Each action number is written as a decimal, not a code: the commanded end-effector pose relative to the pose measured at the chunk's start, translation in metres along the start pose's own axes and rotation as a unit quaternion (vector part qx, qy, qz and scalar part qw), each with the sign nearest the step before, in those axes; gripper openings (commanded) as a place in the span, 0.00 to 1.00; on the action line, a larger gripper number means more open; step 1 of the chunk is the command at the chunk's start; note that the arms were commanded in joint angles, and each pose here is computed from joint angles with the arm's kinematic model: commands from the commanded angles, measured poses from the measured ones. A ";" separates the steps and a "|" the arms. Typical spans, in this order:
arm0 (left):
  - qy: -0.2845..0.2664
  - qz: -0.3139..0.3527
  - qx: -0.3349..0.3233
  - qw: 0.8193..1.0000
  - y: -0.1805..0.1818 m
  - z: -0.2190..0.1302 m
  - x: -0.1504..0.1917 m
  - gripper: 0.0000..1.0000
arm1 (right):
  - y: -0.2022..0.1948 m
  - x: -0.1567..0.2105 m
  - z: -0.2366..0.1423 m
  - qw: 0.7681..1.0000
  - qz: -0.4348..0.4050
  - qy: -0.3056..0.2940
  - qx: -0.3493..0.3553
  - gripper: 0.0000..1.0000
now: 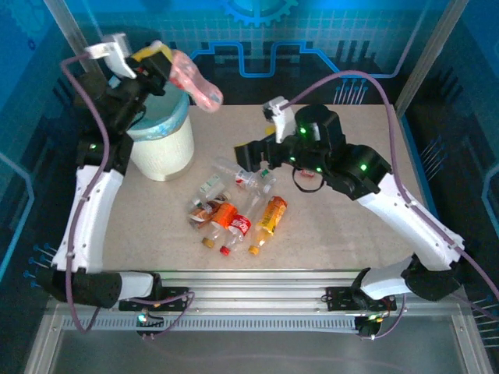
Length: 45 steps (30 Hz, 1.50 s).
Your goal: Put the plastic bottles in the bin
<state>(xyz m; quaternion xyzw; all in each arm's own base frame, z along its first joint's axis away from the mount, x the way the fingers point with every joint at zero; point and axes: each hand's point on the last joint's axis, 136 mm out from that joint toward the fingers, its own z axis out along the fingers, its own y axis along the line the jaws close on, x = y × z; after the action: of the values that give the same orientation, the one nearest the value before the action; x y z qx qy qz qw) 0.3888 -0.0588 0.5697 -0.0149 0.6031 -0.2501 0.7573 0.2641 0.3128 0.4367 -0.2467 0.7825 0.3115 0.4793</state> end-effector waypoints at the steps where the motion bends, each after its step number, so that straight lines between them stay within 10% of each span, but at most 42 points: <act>1: -0.034 0.107 -0.145 0.983 0.052 -0.013 -0.026 0.00 | 0.027 -0.014 0.014 0.999 -0.027 -0.013 -0.020 1.00; 14: 0.009 0.135 -0.243 0.961 0.160 -0.001 0.007 0.00 | 0.128 -0.029 0.102 0.987 -0.071 0.026 -0.145 1.00; 37: 0.102 0.186 -0.291 0.933 0.258 0.010 0.099 0.07 | 0.109 0.059 0.127 0.978 -0.090 0.157 -0.107 1.00; 41: 0.116 0.186 -0.286 0.933 0.265 0.012 0.113 0.17 | 0.103 0.071 0.129 0.976 -0.090 0.172 -0.097 1.00; 45: 0.123 0.187 -0.289 0.931 0.268 0.012 0.117 0.62 | 0.096 0.077 0.127 0.976 -0.093 0.180 -0.084 1.00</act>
<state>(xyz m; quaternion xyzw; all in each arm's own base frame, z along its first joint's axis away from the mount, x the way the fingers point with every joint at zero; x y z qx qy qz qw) 0.5135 0.1206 0.3711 -0.0971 0.7416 0.0698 0.6601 0.2501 0.4757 0.3326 -0.4044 0.8065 0.2857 0.3231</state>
